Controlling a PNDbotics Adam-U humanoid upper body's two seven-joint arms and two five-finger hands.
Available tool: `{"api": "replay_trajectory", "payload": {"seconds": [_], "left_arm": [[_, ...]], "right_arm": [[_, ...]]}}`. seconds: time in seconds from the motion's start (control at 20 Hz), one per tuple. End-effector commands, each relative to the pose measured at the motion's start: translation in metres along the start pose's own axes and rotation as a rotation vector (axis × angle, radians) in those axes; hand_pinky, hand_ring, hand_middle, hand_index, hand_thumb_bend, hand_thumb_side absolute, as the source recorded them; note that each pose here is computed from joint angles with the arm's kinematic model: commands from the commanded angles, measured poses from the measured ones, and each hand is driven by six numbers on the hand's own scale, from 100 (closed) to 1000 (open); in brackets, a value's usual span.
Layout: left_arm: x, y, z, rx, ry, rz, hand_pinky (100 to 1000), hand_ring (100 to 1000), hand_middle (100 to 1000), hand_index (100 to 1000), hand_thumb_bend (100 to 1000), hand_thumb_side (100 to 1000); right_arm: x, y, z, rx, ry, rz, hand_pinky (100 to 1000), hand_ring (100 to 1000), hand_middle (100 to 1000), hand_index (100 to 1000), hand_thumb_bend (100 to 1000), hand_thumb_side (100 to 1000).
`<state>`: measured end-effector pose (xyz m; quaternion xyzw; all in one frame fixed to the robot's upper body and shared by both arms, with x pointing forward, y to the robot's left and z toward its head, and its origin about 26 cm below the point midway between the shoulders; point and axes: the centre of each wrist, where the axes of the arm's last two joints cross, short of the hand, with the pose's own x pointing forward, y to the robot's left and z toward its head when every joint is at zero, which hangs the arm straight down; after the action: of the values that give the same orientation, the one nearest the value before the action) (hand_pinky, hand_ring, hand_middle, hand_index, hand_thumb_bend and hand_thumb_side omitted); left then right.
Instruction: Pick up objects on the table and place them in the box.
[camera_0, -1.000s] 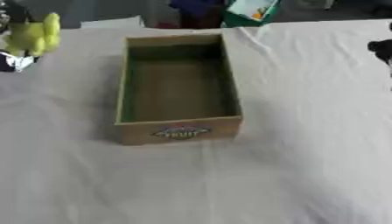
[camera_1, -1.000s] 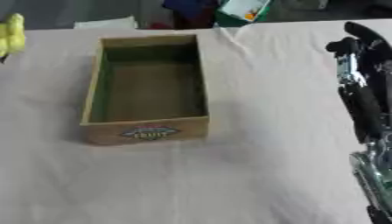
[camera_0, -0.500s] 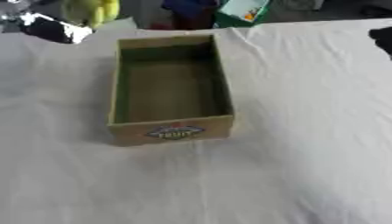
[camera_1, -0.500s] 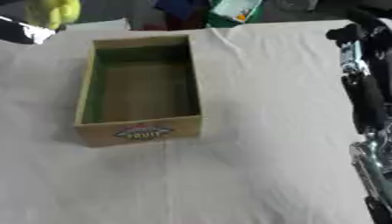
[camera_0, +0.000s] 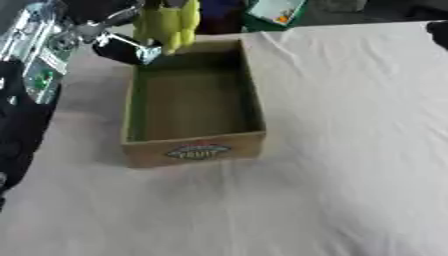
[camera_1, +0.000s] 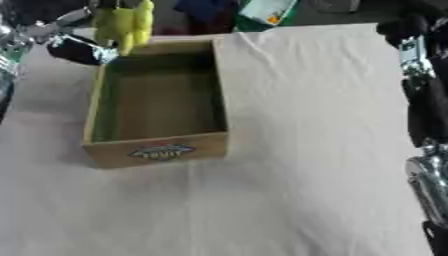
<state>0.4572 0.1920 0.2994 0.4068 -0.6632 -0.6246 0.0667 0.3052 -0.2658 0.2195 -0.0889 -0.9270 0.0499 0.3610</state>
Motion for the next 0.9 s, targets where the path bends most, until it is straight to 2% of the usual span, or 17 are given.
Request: {"api": "replay_trajectory", "payload": {"seconds": [0.05, 0.35, 0.6, 0.8, 0.9], "left_arm": [[0.001, -0.006, -0.004, -0.020, -0.004, -0.011, 360, 562, 551, 700, 100, 331], [0.007, -0.029, -0.008, -0.169, -0.034, 0.027, 379, 589, 573, 688, 100, 306], [0.006, -0.032, -0.014, -0.295, 0.006, 0.074, 391, 598, 580, 685, 100, 289], [0.008, -0.034, -0.015, -0.328, 0.017, 0.114, 447, 648, 635, 744, 100, 278], [0.008, -0.036, -0.015, -0.352, 0.023, 0.126, 494, 704, 689, 788, 100, 378]], "right_arm": [[0.008, 0.000, -0.005, 0.013, -0.034, -0.008, 895, 786, 614, 853, 100, 650], [0.007, 0.002, -0.003, 0.016, -0.021, -0.010, 897, 786, 613, 854, 100, 635], [0.006, 0.003, -0.002, 0.016, -0.016, -0.011, 897, 786, 612, 854, 100, 632], [0.006, 0.003, -0.001, 0.010, -0.013, -0.011, 897, 786, 611, 855, 100, 624], [0.006, 0.003, -0.001, 0.007, -0.011, -0.012, 897, 786, 611, 855, 100, 621]]}}
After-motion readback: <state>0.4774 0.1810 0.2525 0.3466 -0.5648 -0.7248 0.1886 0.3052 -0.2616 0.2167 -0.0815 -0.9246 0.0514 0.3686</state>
